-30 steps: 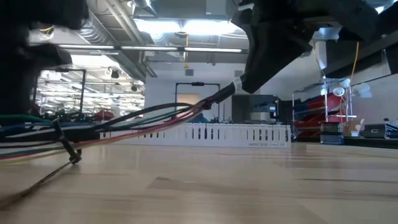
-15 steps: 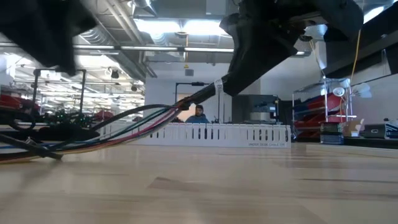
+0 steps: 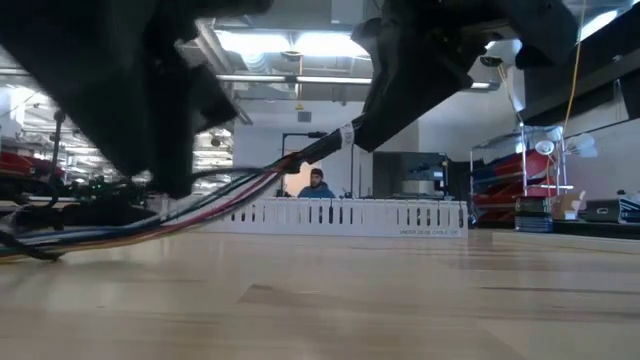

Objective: Ziptie cables
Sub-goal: Wrap the cables together using a black ziptie

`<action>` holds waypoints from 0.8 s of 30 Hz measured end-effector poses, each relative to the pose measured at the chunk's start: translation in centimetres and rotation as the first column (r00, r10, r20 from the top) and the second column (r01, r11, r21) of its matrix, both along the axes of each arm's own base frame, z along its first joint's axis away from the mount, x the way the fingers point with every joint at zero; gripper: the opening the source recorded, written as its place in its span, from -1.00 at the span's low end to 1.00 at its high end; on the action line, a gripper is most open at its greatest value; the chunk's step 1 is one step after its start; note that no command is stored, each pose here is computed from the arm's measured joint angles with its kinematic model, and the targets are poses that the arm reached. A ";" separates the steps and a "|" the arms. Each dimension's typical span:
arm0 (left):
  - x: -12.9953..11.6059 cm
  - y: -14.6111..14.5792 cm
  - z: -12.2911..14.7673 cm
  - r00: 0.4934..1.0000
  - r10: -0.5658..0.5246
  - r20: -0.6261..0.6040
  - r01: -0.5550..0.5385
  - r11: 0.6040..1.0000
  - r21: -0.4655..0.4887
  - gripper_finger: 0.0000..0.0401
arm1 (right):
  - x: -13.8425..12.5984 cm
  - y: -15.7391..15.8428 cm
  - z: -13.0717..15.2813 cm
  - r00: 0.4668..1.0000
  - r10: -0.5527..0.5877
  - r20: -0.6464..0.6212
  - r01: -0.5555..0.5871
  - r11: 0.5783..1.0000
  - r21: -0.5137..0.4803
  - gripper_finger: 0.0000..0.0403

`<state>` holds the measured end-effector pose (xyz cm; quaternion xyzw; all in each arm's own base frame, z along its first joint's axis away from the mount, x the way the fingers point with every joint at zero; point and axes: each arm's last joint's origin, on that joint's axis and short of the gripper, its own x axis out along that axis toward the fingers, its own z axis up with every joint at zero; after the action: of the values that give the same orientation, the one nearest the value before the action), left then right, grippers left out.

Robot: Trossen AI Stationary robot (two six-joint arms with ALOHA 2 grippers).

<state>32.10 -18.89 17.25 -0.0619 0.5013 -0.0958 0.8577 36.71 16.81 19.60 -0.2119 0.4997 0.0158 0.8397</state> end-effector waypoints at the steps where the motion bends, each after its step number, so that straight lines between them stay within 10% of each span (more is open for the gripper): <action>1: 0.3 -0.2 0.2 1.000 -0.014 0.026 0.015 0.999 -0.030 -0.32 | 0.1 0.0 0.0 1.000 0.003 0.008 -0.003 1.000 0.001 -0.95; 12: 2.3 -1.5 3.1 0.943 0.018 0.333 0.059 0.974 -0.218 -0.32 | 0.0 -0.1 -0.7 1.000 0.008 0.018 -0.008 1.000 -0.010 -0.95; 24: -3.6 0.7 6.4 0.977 0.211 0.001 -0.210 0.973 0.096 -0.32 | -0.4 -0.2 -1.2 1.000 -0.008 -0.004 0.008 1.000 -0.003 -0.95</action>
<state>28.50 -18.22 23.61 -0.0742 0.4997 0.0199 0.8628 36.35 16.62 18.43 -0.2111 0.5024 0.0119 0.8384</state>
